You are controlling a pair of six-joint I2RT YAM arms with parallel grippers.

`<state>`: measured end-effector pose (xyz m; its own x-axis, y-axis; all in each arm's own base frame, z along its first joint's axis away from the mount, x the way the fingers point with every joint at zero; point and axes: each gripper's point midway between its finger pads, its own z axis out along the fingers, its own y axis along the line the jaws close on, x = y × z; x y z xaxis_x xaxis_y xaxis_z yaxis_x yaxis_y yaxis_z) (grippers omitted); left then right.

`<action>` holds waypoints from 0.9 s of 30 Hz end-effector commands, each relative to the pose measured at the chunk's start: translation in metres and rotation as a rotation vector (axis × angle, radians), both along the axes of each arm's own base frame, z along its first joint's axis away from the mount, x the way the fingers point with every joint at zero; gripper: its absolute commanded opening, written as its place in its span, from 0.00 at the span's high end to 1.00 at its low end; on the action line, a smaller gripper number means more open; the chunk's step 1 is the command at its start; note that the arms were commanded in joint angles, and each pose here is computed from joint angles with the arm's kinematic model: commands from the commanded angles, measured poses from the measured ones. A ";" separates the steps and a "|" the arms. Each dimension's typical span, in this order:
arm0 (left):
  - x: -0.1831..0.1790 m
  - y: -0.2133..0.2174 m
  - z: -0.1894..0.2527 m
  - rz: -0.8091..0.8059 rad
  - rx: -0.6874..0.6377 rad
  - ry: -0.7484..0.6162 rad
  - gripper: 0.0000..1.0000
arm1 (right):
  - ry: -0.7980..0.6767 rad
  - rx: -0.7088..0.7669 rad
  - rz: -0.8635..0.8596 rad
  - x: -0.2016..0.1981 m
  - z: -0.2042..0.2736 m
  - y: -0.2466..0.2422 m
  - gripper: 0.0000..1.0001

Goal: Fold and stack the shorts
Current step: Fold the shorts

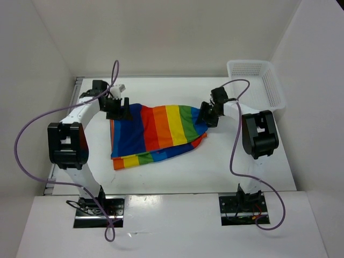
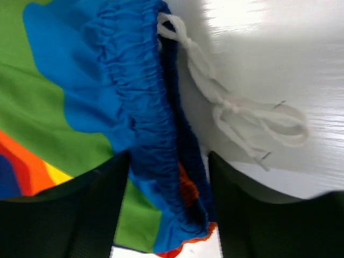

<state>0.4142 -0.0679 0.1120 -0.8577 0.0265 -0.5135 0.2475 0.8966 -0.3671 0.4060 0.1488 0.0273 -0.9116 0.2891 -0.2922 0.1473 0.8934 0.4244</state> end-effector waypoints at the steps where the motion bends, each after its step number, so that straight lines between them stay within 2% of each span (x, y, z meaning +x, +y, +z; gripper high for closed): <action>1: -0.042 0.002 -0.019 -0.013 0.005 0.079 0.19 | 0.018 0.008 0.072 -0.015 -0.006 0.003 0.38; 5: -0.071 0.006 -0.048 0.000 0.012 0.151 0.22 | 0.049 0.011 0.075 -0.020 -0.024 0.004 0.57; 6: -0.071 0.007 -0.052 0.004 0.020 0.145 0.22 | 0.046 0.002 0.062 -0.019 -0.026 0.002 0.71; 10: -0.079 -0.002 -0.081 -0.023 0.020 0.220 0.23 | -0.024 -0.062 -0.045 -0.003 -0.008 -0.012 1.00; 17: -0.087 -0.033 -0.094 -0.113 0.007 0.264 0.23 | -0.159 -0.179 -0.201 0.008 0.048 -0.054 1.00; 21: -0.087 -0.055 -0.094 -0.178 -0.007 0.271 0.23 | -0.208 -0.193 -0.265 0.005 0.078 -0.078 1.00; 27: -0.083 -0.097 -0.089 -0.290 -0.011 0.252 0.23 | -0.314 -0.183 -0.279 0.003 0.137 -0.082 1.00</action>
<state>0.3327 -0.1493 0.0301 -0.9268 0.2277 -0.2988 0.3461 0.8266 -0.4438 0.4056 0.0760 0.1232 -0.7267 0.4239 -0.5405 0.2834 0.9018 0.3262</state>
